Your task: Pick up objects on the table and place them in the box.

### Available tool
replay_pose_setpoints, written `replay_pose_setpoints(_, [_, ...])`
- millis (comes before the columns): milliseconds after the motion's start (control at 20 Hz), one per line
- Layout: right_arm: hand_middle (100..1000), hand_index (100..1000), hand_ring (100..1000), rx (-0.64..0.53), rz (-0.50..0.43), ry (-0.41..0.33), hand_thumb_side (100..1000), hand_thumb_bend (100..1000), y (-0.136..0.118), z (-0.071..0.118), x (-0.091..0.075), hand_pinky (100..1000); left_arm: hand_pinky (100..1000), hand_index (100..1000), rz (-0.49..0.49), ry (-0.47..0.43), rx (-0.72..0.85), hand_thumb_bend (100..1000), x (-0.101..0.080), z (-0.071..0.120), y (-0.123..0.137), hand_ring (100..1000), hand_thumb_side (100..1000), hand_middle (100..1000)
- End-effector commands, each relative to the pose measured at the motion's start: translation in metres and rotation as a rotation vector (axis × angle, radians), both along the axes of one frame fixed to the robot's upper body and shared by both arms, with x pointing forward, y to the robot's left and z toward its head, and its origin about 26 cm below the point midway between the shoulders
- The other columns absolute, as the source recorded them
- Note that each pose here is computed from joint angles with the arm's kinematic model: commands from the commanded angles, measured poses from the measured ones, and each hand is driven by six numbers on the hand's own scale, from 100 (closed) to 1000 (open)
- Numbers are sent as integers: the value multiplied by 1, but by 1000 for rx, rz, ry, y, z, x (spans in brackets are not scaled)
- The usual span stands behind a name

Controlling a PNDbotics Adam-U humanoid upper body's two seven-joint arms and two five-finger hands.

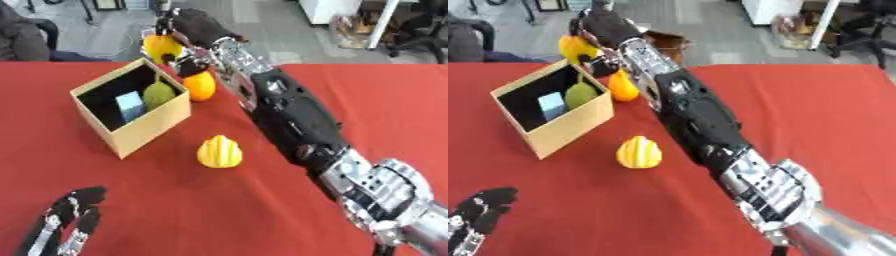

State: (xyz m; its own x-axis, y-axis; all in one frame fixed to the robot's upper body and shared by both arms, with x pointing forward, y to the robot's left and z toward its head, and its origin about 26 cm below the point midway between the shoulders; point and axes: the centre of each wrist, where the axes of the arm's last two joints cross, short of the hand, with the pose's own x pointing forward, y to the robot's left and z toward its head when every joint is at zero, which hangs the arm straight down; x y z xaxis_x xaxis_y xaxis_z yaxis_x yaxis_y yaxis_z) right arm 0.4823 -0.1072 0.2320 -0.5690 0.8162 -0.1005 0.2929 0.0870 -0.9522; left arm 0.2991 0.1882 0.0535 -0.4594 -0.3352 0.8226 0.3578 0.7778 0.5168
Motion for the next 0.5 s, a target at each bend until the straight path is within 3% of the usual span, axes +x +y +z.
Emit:
replay_pose_setpoints(50, [570, 786, 581, 23, 30, -16, 245, 100, 6, 7, -1, 642, 804, 855, -5, -22, -2, 413, 2, 6, 1, 814, 908, 779])
replay_pose_setpoints(100, [576, 796, 585, 23, 38, -13, 289, 100, 7, 5, -2, 645, 804, 855, -5, -22, -2, 413, 2, 6, 1, 814, 908, 779])
replay_pose_setpoints(150, [618, 839, 619, 18, 44, -7, 450, 100, 8, 2, -2, 672, 804, 855, -4, -22, -2, 413, 2, 6, 1, 814, 908, 779])
replay_pose_setpoints(250, [690, 890, 673, -15, 54, 25, 608, 100, 11, -5, -2, 708, 804, 855, -6, -23, -1, 413, 2, 6, 1, 814, 908, 779])
replay_pose_setpoints(350, [765, 928, 724, -54, 56, 66, 713, 112, 11, -13, -1, 740, 804, 856, -6, -24, -1, 412, 2, 6, 1, 814, 908, 779])
replay_pose_setpoints(500, [814, 945, 742, -96, 22, 119, 756, 143, 7, -19, 1, 750, 804, 857, -5, -25, -1, 412, 2, 6, 1, 815, 908, 779])
